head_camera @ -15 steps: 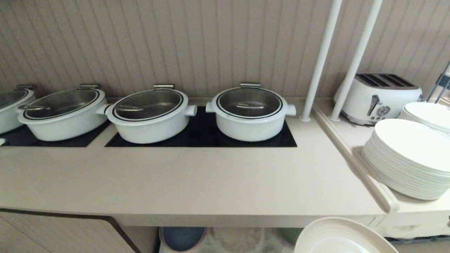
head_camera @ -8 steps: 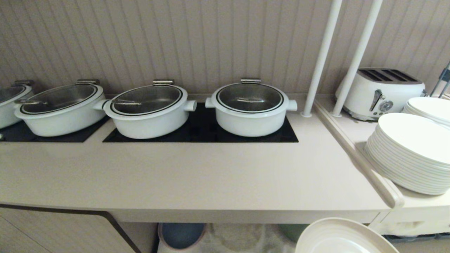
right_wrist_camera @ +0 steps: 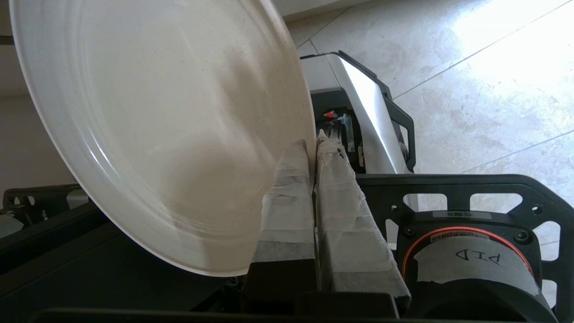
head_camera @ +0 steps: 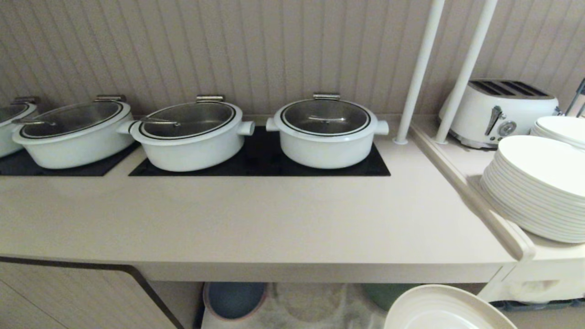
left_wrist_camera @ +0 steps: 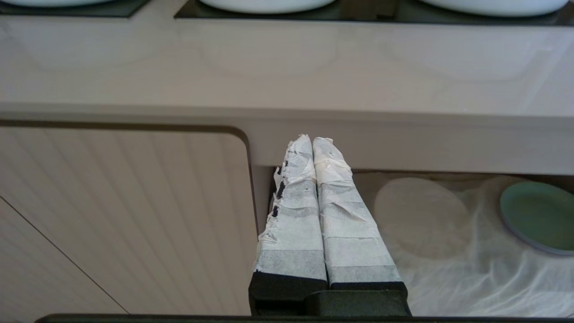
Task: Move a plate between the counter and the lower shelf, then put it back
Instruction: Put the plate in the cupboard
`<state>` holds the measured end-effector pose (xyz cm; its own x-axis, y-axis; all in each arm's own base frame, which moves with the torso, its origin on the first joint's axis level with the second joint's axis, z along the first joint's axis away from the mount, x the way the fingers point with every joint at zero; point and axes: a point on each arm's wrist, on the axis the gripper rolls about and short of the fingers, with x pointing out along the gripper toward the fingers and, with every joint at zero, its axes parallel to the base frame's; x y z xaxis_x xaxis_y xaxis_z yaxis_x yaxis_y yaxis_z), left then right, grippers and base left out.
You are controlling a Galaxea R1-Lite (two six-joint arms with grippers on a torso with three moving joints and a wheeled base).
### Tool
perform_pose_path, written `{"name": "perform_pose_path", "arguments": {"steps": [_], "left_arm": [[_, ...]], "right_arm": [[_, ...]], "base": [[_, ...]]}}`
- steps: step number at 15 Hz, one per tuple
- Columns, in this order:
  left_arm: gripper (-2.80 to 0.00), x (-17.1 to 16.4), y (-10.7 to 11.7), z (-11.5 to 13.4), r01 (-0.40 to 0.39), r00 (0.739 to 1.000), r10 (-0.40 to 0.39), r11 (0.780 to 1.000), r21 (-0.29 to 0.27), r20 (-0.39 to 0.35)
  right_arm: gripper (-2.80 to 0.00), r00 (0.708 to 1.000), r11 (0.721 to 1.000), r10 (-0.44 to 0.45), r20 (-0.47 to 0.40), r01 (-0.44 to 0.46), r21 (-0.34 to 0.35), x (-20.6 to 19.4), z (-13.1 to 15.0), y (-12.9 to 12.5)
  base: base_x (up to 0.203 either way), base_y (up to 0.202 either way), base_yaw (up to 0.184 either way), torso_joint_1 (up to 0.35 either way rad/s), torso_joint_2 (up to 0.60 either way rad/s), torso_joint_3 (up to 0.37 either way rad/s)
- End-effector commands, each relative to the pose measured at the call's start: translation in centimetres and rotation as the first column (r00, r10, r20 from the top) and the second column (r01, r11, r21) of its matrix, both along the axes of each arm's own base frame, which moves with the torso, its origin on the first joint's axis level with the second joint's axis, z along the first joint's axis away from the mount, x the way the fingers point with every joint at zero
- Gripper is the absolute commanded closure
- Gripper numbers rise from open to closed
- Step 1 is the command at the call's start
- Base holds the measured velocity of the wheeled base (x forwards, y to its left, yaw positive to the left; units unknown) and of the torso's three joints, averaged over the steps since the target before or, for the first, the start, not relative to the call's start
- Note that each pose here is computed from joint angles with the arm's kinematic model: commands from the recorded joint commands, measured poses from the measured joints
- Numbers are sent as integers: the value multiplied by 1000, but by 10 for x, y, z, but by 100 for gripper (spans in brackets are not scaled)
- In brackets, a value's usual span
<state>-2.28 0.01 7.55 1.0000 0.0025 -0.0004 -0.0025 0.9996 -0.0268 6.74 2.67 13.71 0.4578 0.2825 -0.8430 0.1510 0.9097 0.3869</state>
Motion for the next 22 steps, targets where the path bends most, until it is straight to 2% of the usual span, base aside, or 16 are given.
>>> {"name": "perform_pose_path", "arguments": {"steps": [1,11,22], "left_arm": [[0,0,0,0,-1,1000,1,1000,-1,2],[0,0,0,0,-1,1000,1,1000,-1,0],[0,0,0,0,-1,1000,1,1000,-1,1]], "right_arm": [[0,1000,1000,-2,-7,2,1,0,0,0],[0,1000,1000,-10,-4,10,3,1,1,0],[0,1000,999,-29,-10,29,16,1,1,0]], "base": [[0,0,0,-159,310,173],[0,0,0,-169,363,191],[0,0,0,-237,530,289]]}}
